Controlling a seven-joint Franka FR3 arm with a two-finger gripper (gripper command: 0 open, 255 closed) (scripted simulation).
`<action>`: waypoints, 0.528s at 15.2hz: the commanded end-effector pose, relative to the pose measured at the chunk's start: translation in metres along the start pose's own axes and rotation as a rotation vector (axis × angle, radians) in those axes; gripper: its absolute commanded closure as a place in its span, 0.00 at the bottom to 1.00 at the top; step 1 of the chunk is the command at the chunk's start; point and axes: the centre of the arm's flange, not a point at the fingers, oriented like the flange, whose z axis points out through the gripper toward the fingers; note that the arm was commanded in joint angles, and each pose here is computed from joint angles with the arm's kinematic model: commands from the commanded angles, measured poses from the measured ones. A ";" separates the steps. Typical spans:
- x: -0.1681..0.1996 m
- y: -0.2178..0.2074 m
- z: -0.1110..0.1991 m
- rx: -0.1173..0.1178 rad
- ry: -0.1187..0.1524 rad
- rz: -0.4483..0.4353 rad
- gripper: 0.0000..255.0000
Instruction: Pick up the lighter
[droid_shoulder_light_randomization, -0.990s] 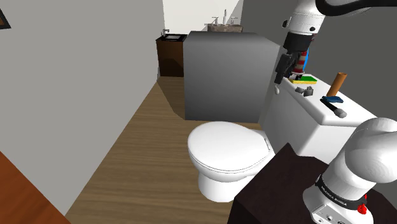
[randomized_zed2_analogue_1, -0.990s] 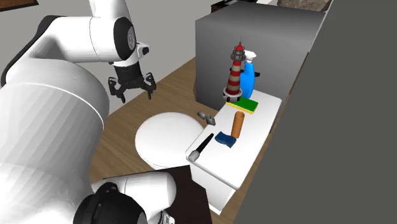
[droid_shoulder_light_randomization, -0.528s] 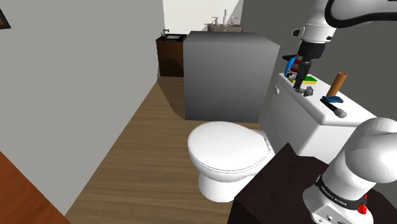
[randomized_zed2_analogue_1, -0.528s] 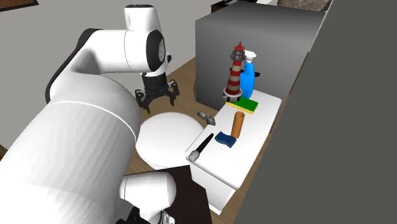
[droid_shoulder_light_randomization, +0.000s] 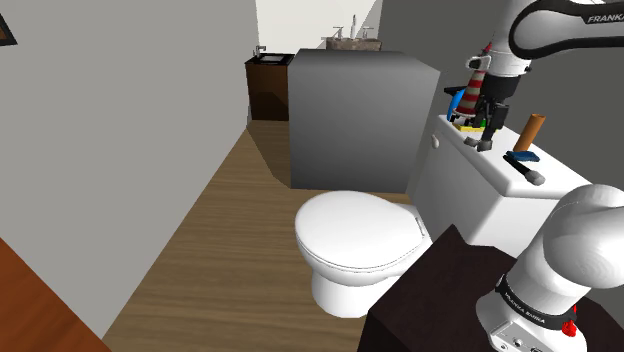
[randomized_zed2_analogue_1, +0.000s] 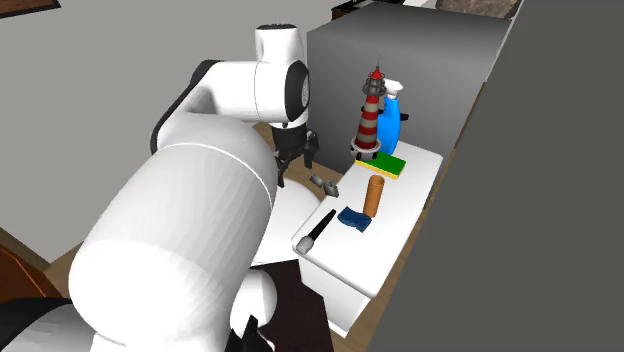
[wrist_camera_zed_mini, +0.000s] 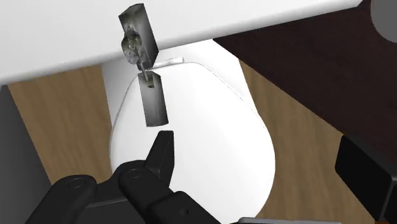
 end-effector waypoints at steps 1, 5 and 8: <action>-0.009 0.022 0.009 -0.006 -0.016 -0.074 0.00; -0.025 0.066 0.023 -0.018 -0.043 -0.210 0.00; -0.025 0.068 0.034 -0.018 -0.044 -0.215 0.00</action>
